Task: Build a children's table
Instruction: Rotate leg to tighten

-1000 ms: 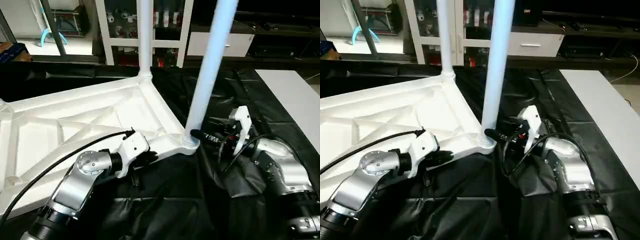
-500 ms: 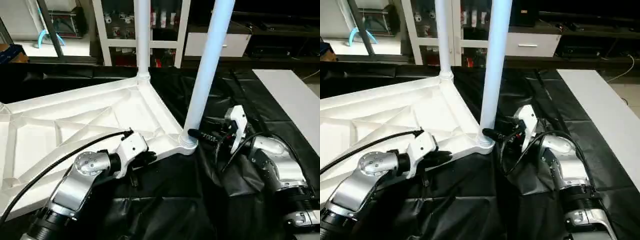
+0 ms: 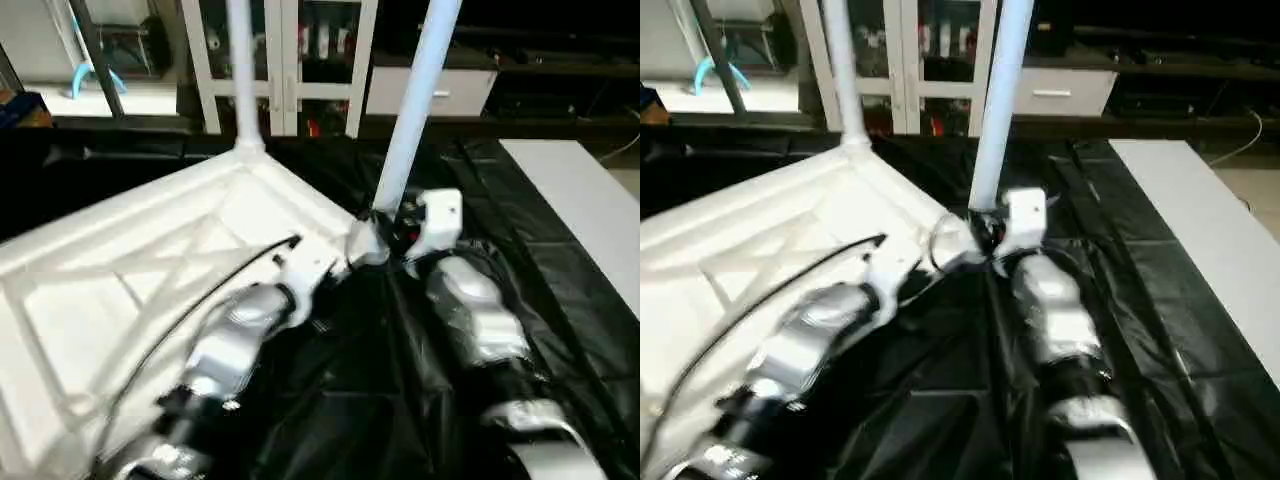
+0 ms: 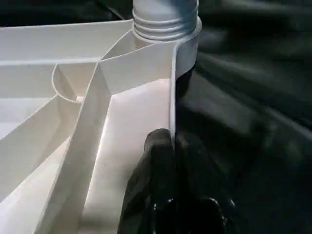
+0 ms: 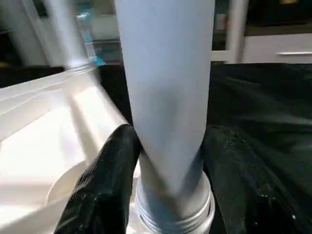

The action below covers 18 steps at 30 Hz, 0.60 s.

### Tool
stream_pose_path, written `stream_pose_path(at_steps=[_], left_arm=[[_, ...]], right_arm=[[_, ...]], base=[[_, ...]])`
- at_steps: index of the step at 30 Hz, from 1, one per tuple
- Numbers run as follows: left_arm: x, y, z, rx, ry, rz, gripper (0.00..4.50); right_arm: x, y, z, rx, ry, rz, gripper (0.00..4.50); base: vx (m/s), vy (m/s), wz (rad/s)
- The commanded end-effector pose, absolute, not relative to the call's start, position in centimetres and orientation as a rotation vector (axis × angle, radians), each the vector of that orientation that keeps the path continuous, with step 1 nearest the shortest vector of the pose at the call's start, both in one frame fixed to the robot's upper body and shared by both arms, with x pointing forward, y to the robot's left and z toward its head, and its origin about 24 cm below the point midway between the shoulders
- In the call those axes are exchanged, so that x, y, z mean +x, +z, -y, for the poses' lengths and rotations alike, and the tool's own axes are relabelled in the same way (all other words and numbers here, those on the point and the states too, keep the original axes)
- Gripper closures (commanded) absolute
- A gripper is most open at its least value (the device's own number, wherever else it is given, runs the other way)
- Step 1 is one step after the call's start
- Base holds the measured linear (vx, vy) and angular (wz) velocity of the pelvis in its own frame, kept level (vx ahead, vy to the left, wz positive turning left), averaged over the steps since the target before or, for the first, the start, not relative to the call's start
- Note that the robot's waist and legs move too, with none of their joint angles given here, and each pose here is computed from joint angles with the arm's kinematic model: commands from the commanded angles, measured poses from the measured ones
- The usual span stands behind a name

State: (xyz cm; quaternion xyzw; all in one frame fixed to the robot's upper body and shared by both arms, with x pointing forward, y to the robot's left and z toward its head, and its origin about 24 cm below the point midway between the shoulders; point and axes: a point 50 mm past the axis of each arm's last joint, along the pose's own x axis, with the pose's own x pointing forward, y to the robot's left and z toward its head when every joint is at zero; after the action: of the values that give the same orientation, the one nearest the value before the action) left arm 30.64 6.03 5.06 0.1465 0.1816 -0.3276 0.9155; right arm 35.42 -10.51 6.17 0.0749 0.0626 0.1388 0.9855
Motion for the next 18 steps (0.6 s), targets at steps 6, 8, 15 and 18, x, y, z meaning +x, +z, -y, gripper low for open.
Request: stream_pose_path(at_steps=[6, 8, 15, 18], left_arm=[[31.4, 7.9, -6.6, 0.335, -0.699, -0.208, 4.50], [31.0, 7.7, -7.5, 0.345, -0.742, -0.194, 4.50], [28.2, 7.8, -10.2, 0.265, -0.958, -0.181, 4.50], [27.3, 7.8, -10.6, 0.264, -1.030, -0.187, 4.50]], right_arm=[[34.0, 5.8, 8.7, 0.151, 0.534, -0.081, 2.66], [33.4, 6.5, 9.7, 0.147, 0.596, -0.048, 2.66], [31.6, 7.4, 15.4, 0.003, 0.733, -0.073, 1.89], [31.3, 7.8, 16.7, 0.009, 0.784, -0.082, 1.88]], base=[[0.000, 0.000, 0.00], [0.000, 0.000, 0.00], [0.000, 0.000, 0.00], [0.000, 0.000, 0.00]])
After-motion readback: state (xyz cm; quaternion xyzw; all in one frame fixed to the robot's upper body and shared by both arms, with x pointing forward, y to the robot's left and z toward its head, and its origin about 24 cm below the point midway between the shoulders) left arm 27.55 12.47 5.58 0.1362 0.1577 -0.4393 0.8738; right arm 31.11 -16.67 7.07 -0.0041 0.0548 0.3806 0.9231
